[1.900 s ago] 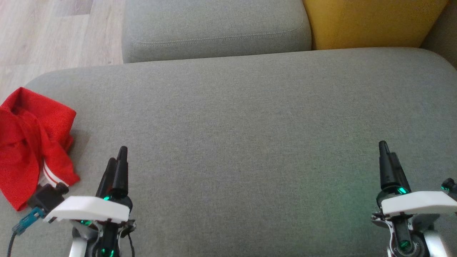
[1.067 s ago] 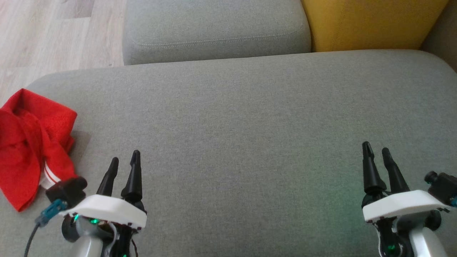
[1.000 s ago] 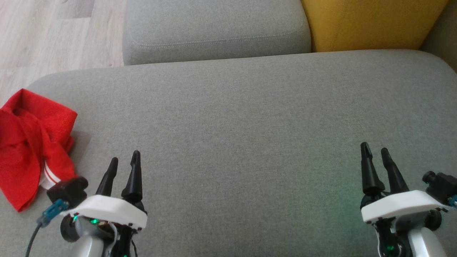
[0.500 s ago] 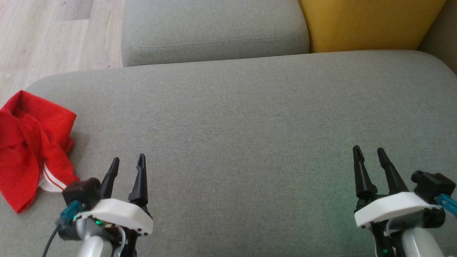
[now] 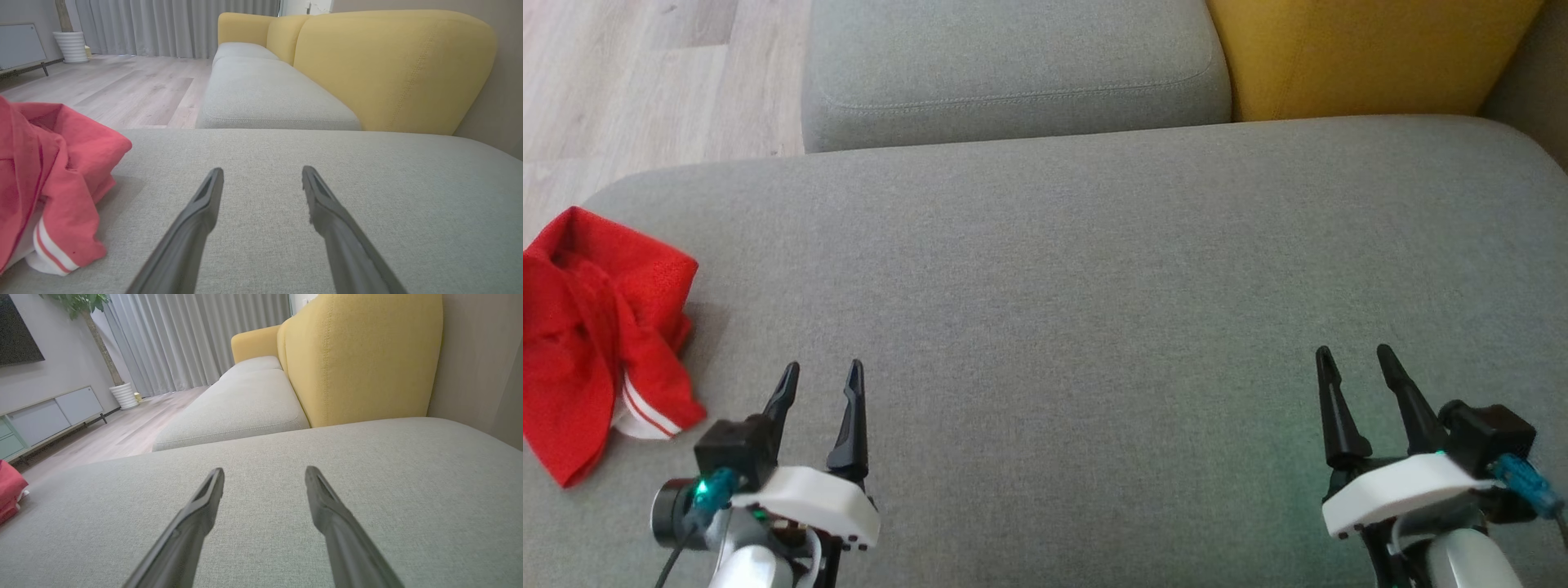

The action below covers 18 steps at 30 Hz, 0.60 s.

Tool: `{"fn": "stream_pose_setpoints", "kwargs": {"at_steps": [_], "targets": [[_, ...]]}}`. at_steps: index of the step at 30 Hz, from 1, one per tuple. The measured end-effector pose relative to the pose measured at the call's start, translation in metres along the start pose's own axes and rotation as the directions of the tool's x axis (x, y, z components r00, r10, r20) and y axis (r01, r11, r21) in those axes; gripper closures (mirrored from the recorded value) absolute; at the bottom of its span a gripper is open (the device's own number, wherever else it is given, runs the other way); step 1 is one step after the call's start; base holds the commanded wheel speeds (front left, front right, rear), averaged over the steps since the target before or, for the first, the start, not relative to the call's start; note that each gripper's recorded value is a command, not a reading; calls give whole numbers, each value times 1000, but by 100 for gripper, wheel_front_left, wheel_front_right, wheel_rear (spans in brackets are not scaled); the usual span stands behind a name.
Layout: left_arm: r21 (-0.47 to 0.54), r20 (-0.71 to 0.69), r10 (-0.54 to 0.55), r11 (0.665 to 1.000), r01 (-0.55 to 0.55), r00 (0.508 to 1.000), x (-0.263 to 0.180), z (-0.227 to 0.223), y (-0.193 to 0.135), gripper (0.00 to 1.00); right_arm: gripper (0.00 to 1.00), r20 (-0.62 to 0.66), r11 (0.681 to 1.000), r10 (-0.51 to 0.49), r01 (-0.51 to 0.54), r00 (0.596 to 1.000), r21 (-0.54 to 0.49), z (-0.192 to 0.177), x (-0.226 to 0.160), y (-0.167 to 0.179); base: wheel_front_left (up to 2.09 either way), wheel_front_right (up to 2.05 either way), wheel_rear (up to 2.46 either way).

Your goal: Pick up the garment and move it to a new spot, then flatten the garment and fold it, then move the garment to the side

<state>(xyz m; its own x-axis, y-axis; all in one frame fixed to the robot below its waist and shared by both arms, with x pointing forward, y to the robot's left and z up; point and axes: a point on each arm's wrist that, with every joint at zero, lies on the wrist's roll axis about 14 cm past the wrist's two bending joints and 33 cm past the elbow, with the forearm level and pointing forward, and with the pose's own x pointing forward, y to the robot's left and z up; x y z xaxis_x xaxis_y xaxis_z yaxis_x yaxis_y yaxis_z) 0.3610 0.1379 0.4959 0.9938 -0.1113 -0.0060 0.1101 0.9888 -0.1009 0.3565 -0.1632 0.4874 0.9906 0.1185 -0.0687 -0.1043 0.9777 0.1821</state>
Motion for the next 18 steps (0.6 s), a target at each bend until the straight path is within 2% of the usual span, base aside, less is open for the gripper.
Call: {"fn": "stream_pose_setpoints", "kwargs": {"at_steps": [18], "targets": [[139, 22, -11, 990, 8, 1000, -3, -6, -2, 0, 0, 24, 994, 8, -6, 1000, -107, 2, 0, 4, 0, 0, 0]]}}
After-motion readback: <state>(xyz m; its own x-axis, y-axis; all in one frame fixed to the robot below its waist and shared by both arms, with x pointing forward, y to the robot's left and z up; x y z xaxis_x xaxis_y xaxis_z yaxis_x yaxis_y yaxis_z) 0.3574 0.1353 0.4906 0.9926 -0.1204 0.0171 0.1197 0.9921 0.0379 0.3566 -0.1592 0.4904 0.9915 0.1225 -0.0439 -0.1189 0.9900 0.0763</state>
